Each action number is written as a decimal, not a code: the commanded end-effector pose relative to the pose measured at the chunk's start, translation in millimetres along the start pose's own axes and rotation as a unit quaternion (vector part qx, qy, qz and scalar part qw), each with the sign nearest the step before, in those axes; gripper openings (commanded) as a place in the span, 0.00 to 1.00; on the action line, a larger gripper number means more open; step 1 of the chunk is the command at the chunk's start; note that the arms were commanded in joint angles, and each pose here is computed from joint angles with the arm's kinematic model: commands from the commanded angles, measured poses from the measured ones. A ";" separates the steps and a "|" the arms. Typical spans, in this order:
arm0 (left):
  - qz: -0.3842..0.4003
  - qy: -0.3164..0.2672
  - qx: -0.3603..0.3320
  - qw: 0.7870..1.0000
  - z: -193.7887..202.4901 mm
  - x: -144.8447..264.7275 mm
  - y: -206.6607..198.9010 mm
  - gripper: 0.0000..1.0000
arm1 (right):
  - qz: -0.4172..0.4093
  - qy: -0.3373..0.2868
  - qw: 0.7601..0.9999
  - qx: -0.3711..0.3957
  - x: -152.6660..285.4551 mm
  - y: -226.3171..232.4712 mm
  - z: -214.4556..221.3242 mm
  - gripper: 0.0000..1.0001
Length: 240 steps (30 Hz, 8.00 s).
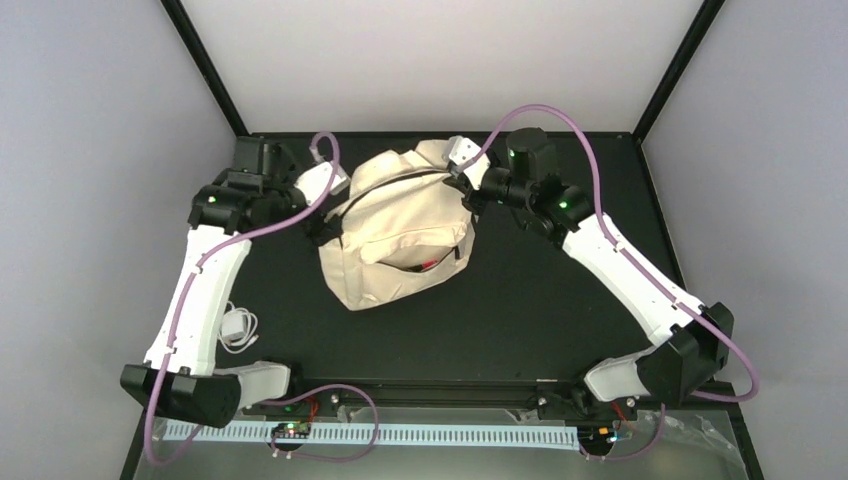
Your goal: Pack the student bag
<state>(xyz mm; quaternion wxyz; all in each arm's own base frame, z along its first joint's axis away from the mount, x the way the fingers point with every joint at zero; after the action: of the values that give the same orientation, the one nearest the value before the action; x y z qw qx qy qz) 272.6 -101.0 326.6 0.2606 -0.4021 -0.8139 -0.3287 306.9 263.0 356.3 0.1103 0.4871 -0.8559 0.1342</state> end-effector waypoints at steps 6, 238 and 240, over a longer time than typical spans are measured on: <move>-0.033 0.204 0.205 0.957 118.5 43.8 20.9 0.99 | 0.067 0.011 0.997 -0.040 -14.0 -29.3 -7.0 0.01; -0.024 -0.045 -0.118 0.992 -165.9 -52.3 5.4 0.02 | 0.180 -0.022 0.973 -0.139 66.0 -22.5 7.2 0.52; -0.038 -0.046 -0.101 0.993 -163.3 -46.2 14.5 0.01 | 0.169 -0.013 0.973 -0.158 67.8 -15.7 17.9 0.54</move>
<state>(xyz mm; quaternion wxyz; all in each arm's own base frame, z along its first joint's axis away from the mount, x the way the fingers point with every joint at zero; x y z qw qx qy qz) 329.3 -260.0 397.6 0.1448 -0.4461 -0.7776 -0.4187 292.8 208.8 368.0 0.1441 0.3432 -0.9278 0.0267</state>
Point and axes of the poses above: each gripper's point midway between its finger pads, its own x axis back along the fingers, its own y axis along the line the jaws close on, z = x × y, the point moved 4 cm from there along x, back along the fingers, and after that the axes turned 11 degrees about -x, right-handed, at the moved point
